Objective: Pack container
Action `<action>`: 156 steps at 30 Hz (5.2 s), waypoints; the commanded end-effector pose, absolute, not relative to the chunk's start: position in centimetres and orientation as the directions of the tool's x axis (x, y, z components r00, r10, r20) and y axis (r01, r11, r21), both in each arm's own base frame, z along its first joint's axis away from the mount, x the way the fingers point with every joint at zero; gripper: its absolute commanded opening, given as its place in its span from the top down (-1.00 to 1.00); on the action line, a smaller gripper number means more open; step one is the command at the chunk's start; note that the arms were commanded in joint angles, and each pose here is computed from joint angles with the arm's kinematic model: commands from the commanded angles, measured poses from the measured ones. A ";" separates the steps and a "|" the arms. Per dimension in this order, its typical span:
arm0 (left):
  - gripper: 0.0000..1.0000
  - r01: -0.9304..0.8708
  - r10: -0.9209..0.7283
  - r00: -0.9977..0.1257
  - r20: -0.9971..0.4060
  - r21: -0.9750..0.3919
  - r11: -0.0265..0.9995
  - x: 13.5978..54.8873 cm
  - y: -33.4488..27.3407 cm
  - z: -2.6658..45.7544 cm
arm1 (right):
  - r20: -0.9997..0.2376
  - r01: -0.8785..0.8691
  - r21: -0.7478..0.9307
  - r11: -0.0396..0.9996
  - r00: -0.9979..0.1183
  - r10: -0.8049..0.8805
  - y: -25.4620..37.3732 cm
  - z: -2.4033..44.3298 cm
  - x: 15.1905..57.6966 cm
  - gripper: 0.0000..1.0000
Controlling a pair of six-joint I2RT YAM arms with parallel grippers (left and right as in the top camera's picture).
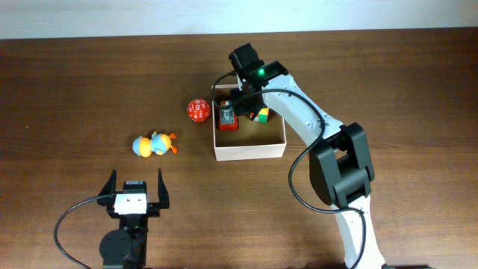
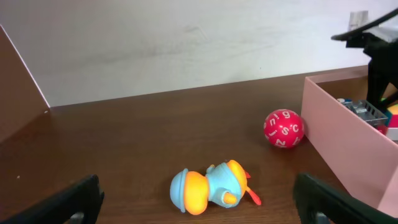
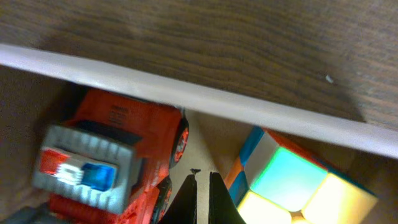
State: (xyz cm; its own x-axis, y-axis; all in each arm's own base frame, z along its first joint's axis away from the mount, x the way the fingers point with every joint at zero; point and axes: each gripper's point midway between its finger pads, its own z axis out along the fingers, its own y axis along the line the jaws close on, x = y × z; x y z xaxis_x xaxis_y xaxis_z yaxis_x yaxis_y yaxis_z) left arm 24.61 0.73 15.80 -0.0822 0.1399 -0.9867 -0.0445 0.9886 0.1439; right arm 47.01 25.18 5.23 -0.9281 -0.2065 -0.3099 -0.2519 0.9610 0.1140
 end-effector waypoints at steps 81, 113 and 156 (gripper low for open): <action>-0.99 -0.056 0.152 -0.083 -0.985 0.157 0.986 24.6 1.0 15.8 | -0.127 -0.287 -0.182 0.941 -0.942 -0.311 17.8 6.1 44.0 0.81; -0.99 -0.056 0.153 -0.083 -0.985 0.158 0.986 24.6 1.0 15.8 | -0.111 -0.419 -0.131 0.899 -0.894 -0.433 19.7 5.7 43.4 0.81; -0.99 -0.056 0.152 -0.083 -0.985 0.157 0.986 24.6 1.0 15.8 | -0.199 -0.476 -0.125 0.871 -0.848 -0.492 20.1 5.9 46.0 0.80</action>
State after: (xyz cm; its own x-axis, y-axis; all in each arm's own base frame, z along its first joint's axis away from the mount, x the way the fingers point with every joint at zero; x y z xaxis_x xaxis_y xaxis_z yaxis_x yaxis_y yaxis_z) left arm 24.61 0.73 15.80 -0.0822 0.1399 -0.9867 -0.0445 0.9886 0.1439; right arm 45.60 20.46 4.89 -0.8592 -0.4768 -0.1855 -0.4675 0.8790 -0.0939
